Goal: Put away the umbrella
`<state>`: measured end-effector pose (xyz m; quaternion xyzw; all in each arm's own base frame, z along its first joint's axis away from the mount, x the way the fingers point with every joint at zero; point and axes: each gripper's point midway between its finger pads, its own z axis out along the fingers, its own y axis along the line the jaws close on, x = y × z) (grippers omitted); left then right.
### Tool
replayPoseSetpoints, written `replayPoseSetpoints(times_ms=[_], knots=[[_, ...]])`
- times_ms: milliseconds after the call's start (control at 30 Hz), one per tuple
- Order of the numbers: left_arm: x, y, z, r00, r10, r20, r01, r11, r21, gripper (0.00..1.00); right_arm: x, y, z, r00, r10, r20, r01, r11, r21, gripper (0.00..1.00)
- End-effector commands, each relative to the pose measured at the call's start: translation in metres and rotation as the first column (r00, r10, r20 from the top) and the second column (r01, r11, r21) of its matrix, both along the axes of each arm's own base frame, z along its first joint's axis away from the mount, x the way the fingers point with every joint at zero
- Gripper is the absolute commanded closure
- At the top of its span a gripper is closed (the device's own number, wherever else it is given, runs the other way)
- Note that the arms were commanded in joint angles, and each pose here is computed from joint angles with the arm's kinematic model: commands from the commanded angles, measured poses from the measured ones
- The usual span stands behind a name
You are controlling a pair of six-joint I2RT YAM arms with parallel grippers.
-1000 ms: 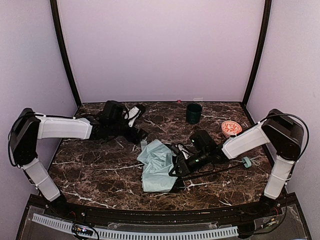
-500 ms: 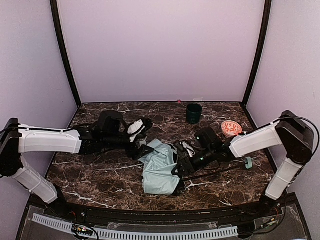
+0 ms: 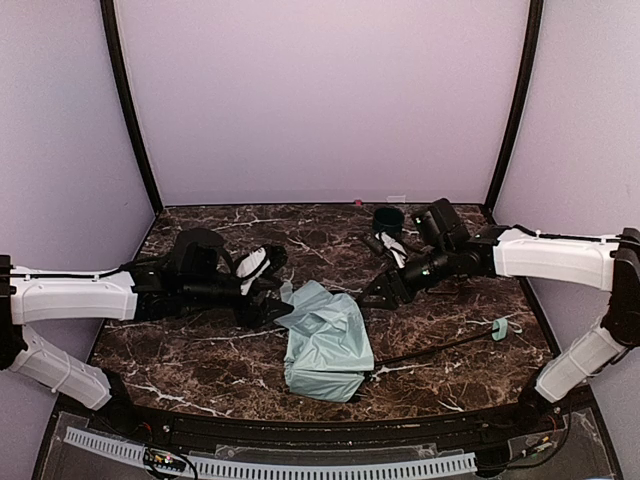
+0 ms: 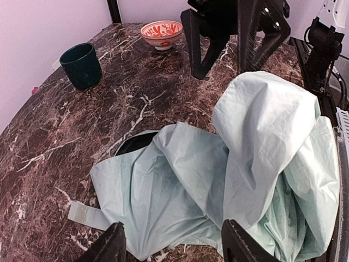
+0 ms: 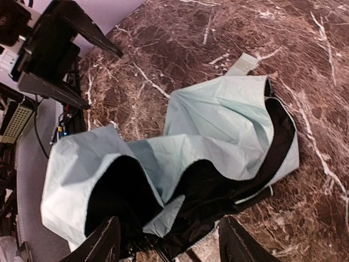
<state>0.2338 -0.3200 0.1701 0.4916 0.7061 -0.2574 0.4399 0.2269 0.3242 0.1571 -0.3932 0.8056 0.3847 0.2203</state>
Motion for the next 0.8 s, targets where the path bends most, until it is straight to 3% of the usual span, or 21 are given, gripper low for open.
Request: replayPoseSetpoints(times_ms=[0,100,267,333,467,567,667,767], knots=[[-0.019,0.006,0.005,0.998,-0.028,-0.061,0.026,0.999,-0.030,0.39,-0.024,0.022,0.020,0.975,0.201,-0.092,-0.189,0.974,0.122,0.44],[-0.035,0.007,0.013,0.995,-0.064,-0.077,0.059,0.996,-0.062,0.40,-0.046,0.008,0.012,0.967,0.236,-0.099,-0.227,0.969,0.094,0.43],[-0.061,0.004,0.023,0.990,-0.140,-0.030,0.137,0.988,-0.070,0.31,-0.034,-0.017,0.022,0.995,0.098,0.000,-0.098,0.995,-0.020,0.37],[-0.059,0.005,0.015,0.993,-0.117,-0.026,0.115,0.992,-0.043,0.32,-0.028,-0.020,0.032,0.998,0.050,0.032,-0.050,0.999,-0.010,0.35],[-0.075,-0.003,0.013,0.987,-0.148,-0.064,0.148,0.989,0.003,0.53,-0.034,-0.013,0.049,0.998,0.059,0.014,-0.059,0.996,0.068,0.36],[-0.096,-0.022,0.027,0.974,-0.224,-0.038,0.224,0.974,-0.022,0.54,-0.040,-0.001,0.054,0.998,0.061,-0.031,-0.056,0.987,0.149,0.38],[-0.097,-0.038,0.025,0.970,-0.227,-0.087,0.226,0.974,-0.023,0.54,-0.047,0.007,0.049,0.995,0.084,-0.054,-0.074,0.984,0.160,0.40],[-0.092,-0.051,0.017,0.974,-0.211,-0.089,0.213,0.977,0.016,0.48,-0.056,0.013,0.039,0.991,0.108,-0.081,-0.095,0.983,0.155,0.41]])
